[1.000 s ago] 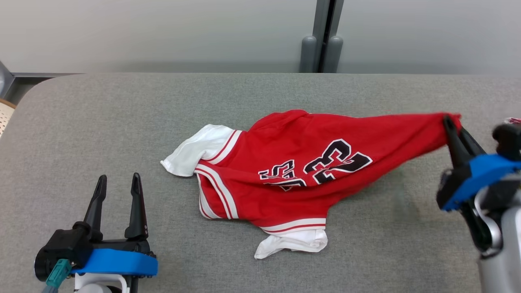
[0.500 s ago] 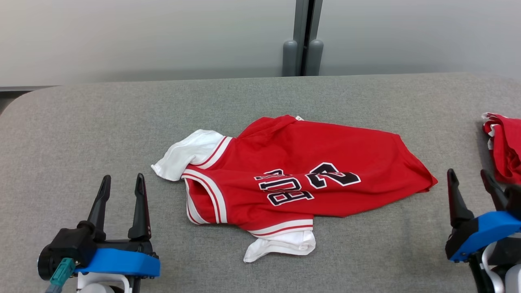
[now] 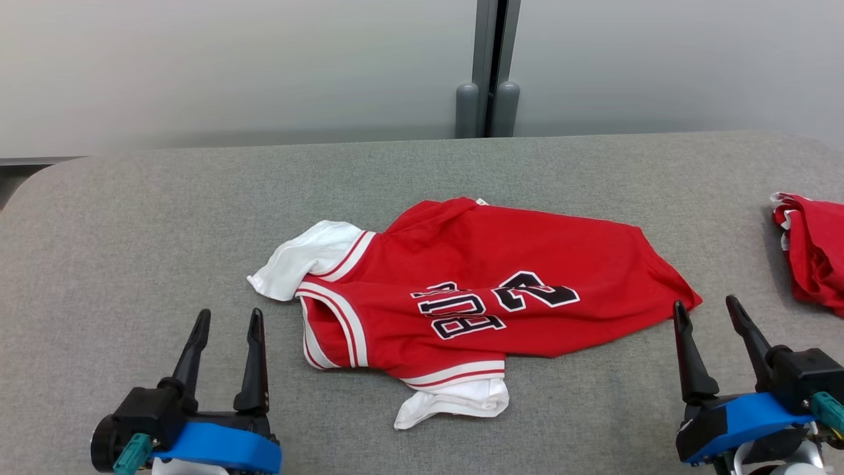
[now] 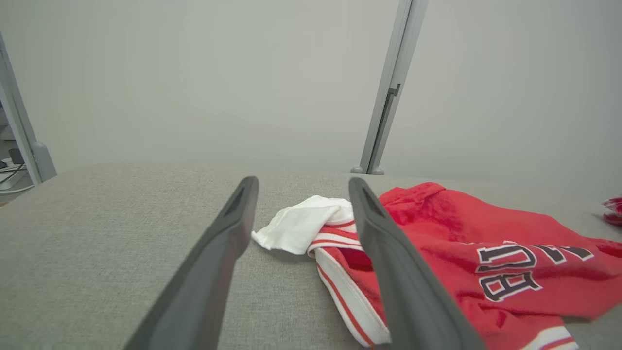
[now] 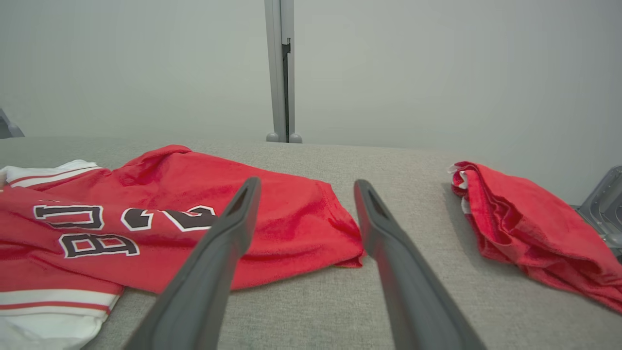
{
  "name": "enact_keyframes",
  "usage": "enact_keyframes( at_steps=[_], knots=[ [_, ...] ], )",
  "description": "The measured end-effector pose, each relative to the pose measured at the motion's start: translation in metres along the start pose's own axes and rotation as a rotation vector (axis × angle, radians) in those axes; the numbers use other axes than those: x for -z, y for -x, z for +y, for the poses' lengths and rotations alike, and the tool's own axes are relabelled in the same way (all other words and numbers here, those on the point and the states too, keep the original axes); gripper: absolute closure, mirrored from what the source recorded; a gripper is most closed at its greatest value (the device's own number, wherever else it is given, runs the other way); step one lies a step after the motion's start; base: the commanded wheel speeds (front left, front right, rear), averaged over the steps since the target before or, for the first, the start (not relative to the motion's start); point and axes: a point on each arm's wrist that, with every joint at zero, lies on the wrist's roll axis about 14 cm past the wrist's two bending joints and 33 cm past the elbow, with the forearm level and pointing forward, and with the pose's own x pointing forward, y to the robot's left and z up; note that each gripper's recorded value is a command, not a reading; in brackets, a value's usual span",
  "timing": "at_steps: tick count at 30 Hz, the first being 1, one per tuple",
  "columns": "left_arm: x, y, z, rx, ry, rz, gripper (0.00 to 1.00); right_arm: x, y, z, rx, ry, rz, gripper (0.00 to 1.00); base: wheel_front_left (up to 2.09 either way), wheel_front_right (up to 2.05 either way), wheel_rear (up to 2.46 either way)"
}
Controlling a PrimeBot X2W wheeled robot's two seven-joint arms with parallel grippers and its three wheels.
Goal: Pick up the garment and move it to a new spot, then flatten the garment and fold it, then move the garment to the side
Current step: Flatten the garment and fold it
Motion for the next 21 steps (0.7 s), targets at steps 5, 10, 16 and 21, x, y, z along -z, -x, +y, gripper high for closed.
enact_keyframes(
  at_steps=[5, 10, 16, 21],
  knots=[
    [0.017, 0.001, -0.015, 0.041, 0.013, 0.052, 0.0, 0.007, 0.0, 0.004, -0.011, -0.015, 0.02, 0.0, 0.0, 0.0, 0.0],
    [0.043, 0.0, -0.04, 0.109, 0.055, 0.143, 0.0, 0.013, 0.0, 0.003, -0.007, -0.016, 0.036, 0.0, 0.0, 0.0, 0.0],
    [0.086, 0.003, -0.041, 0.075, 0.129, 0.346, 0.0, 0.017, 0.001, 0.003, -0.005, -0.03, 0.046, 0.0, 0.0, 0.0, 0.0],
    [0.1, 0.001, -0.041, 0.05, 0.181, 0.425, 0.0, 0.021, 0.003, 0.004, -0.005, -0.043, 0.055, 0.0, 0.0, 0.0, 0.0]
  ],
)
